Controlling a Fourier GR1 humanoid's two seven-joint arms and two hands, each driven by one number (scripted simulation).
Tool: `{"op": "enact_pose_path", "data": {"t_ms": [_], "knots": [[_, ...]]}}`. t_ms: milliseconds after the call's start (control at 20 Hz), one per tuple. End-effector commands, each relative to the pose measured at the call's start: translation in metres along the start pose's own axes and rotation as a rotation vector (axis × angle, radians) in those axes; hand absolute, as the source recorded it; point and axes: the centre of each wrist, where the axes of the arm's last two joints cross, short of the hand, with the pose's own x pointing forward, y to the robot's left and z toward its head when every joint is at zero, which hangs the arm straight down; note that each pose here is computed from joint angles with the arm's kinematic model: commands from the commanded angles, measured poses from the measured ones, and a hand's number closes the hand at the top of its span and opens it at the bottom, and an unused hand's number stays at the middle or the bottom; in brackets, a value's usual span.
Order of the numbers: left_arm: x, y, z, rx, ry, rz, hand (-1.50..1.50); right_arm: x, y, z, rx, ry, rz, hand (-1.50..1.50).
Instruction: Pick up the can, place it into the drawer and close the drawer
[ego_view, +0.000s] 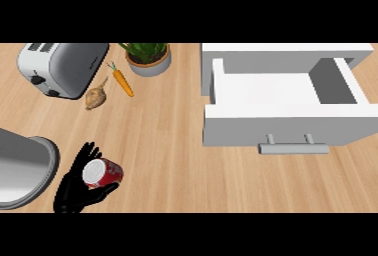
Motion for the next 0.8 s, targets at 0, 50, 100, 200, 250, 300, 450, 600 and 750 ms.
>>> {"op": "enact_pose_path", "data": {"t_ms": [0, 50, 100, 200, 250, 300, 450, 600, 750], "knots": [[0.000, -0.008, -0.003, -0.027, 0.012, 0.062, 1.50, 0.024, -0.008, 0.020, 0.016, 0.004, 0.014, -1.50], [-0.009, -0.003, 0.003, -0.056, 0.020, 0.051, 1.50, -0.003, -0.003, 0.000, 0.022, -0.001, -0.006, -1.50], [0.010, 0.002, -0.001, -0.099, 0.034, 0.085, 1.50, -0.006, -0.008, 0.000, -0.001, 0.004, -0.024, -1.50], [0.002, -0.017, -0.012, -0.128, 0.059, 0.081, 1.50, 0.016, -0.006, 0.019, 0.025, 0.017, -0.004, -1.50], [0.015, -0.030, -0.012, -0.164, 0.051, 0.084, 1.50, -0.004, 0.002, -0.001, 0.019, 0.014, -0.019, -1.50], [0.017, -0.021, -0.024, -0.173, 0.008, 0.088, 1.50, -0.001, -0.016, 0.013, 0.026, 0.022, -0.034, -1.50], [0.021, -0.032, -0.016, -0.215, -0.058, 0.115, 1.50, -0.010, -0.015, 0.012, 0.014, -0.001, -0.022, -1.50], [0.031, -0.071, -0.041, -0.207, -0.051, 0.121, 1.50, -0.001, 0.010, -0.001, -0.005, -0.008, -0.032, -1.50], [0.046, -0.087, -0.060, -0.131, -0.076, 0.132, 1.50, 0.005, -0.007, 0.021, -0.010, 0.009, -0.029, -1.50]]}}
